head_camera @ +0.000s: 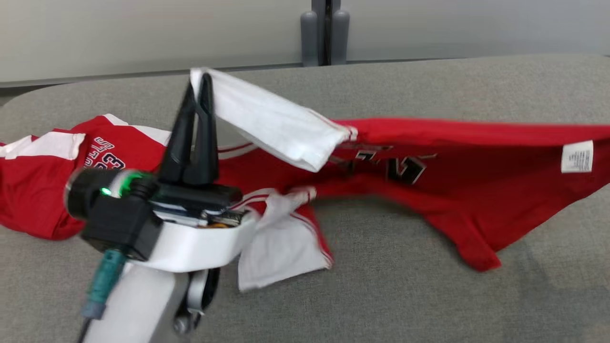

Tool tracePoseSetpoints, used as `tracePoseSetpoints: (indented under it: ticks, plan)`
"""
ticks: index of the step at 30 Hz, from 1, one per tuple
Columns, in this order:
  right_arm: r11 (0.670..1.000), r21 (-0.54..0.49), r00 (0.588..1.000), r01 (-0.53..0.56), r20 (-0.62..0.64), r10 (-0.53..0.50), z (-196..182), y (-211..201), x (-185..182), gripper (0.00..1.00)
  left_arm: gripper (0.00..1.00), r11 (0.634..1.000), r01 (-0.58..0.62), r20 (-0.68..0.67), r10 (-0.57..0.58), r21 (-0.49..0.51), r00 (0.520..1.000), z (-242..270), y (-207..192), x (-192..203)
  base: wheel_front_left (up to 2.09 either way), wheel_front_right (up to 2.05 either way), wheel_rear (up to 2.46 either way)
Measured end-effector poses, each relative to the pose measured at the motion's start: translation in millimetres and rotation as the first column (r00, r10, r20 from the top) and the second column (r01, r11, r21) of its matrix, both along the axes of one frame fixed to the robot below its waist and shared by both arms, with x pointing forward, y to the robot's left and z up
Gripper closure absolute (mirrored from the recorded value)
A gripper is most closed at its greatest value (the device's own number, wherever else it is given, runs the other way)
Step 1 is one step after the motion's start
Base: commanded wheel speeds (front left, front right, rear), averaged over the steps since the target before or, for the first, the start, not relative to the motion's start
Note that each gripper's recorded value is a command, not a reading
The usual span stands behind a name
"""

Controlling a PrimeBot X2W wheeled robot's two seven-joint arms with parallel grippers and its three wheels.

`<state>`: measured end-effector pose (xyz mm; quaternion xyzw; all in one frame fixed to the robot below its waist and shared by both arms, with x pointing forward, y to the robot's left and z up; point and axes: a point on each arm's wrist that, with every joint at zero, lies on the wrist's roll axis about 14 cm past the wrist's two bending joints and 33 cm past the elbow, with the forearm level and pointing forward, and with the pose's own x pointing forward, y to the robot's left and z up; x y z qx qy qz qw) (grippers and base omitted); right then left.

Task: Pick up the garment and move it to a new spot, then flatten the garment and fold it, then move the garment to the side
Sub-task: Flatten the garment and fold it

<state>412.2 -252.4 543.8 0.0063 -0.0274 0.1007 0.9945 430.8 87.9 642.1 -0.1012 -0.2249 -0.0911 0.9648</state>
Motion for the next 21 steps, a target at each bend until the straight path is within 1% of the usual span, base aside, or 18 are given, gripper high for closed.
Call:
tracePoseSetpoints:
  ticks: [4, 7, 10, 13, 17, 21]
  plan:
    - [1.000, -0.009, 0.994, -0.016, 0.107, 0.017, 39.1, 7.5, 5.7, 1.00, 1.00, 0.999, -0.027, 0.183, 0.021, 0.026, 0.983, 63.6, 13.8, -14.7, 0.00, 0.00, 0.00]
    - [0.999, -0.018, 0.986, -0.028, 0.162, 0.030, 61.7, 14.1, 6.7, 1.00, 1.00, 0.999, -0.035, 0.254, 0.024, 0.041, 0.967, 96.7, 19.7, -24.5, 0.00, 0.00, 0.00]
    - [0.999, -0.019, 0.981, -0.036, 0.191, 0.039, 75.8, 19.0, 8.4, 1.00, 1.00, 0.997, -0.029, 0.261, 0.011, 0.066, 0.965, 110.4, 19.5, -25.3, 0.00, 0.00, 0.00]
    - [0.999, -0.018, 0.980, -0.048, 0.193, 0.051, 81.6, 23.6, 18.0, 1.00, 1.00, 0.997, -0.003, 0.240, -0.017, 0.081, 0.971, 115.9, 14.6, -11.9, 0.00, 0.00, 0.00]
    - [0.997, -0.019, 0.975, -0.079, 0.205, 0.082, 91.3, 29.7, 38.2, 1.00, 1.00, 0.996, 0.026, 0.223, -0.043, 0.080, 0.974, 121.0, 7.7, 15.5, 0.00, 0.00, 0.00]
    - [0.994, -0.036, 0.965, -0.105, 0.237, 0.111, 109.0, 31.3, 69.6, 1.00, 1.00, 0.996, 0.026, 0.214, -0.043, 0.080, 0.976, 127.9, 2.1, 54.4, 0.00, 0.00, 0.00]
